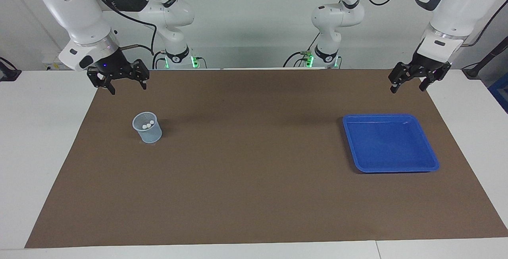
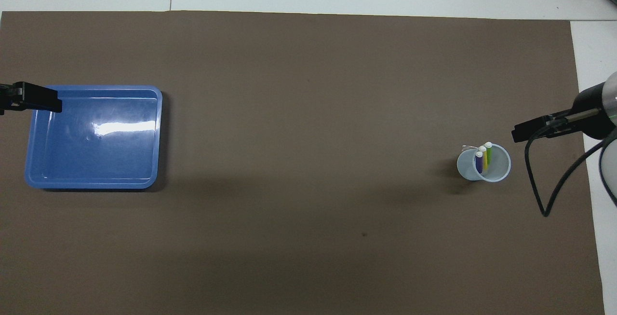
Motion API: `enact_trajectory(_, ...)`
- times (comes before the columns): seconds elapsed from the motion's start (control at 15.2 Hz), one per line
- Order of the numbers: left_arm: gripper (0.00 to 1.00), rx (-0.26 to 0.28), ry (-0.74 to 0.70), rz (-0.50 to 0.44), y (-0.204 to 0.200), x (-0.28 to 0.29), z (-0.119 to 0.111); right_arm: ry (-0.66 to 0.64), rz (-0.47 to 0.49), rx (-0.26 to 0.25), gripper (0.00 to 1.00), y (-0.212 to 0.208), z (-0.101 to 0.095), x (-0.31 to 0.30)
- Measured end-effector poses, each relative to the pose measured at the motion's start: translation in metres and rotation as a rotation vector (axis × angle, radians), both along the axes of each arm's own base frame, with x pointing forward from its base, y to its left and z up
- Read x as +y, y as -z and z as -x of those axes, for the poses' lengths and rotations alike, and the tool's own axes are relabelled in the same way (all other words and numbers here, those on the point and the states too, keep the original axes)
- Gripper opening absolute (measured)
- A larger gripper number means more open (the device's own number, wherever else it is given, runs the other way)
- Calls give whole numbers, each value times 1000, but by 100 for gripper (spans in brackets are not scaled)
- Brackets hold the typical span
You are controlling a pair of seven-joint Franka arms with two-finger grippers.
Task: Right arm passes pens to left for tray arrangement
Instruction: 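Move the right gripper toward the white cup of pens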
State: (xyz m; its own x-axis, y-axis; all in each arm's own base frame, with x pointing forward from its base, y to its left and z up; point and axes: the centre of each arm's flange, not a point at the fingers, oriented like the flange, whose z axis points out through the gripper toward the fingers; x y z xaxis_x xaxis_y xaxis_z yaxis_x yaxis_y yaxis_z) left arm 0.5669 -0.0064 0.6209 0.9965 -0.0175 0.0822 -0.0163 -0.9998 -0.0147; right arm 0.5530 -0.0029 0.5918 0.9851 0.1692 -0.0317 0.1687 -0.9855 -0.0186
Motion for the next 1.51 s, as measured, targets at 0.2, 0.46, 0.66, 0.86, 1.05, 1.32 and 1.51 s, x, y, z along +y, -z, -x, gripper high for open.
enact_trajectory(0.2, 100, 0, 0, 0, 0, 0, 0, 0, 0, 0, 100, 0, 0, 0)
enact_trajectory(0.46, 100, 0, 0, 0, 0, 0, 0, 0, 0, 0, 100, 0, 0, 0)
enact_trajectory(0.66, 100, 0, 0, 0, 0, 0, 0, 0, 0, 0, 100, 0, 0, 0)
enact_trajectory(0.86, 100, 1, -1, 0, 0, 0, 0, 0, 0, 0, 100, 0, 0, 0)
enact_trajectory(1.05, 100, 1, -1, 0, 0, 1, 0, 1, 0, 1, 100, 1, 0, -1)
enact_trajectory(1.32, 100, 2, -1, 0, 0, 1, 0, -91, -2, -36, 100, 26, -2, 1)
enact_trajectory(1.51, 100, 2, -2, 0, 0, 1, 0, -286, -9, -16, 100, 54, 4, 1)
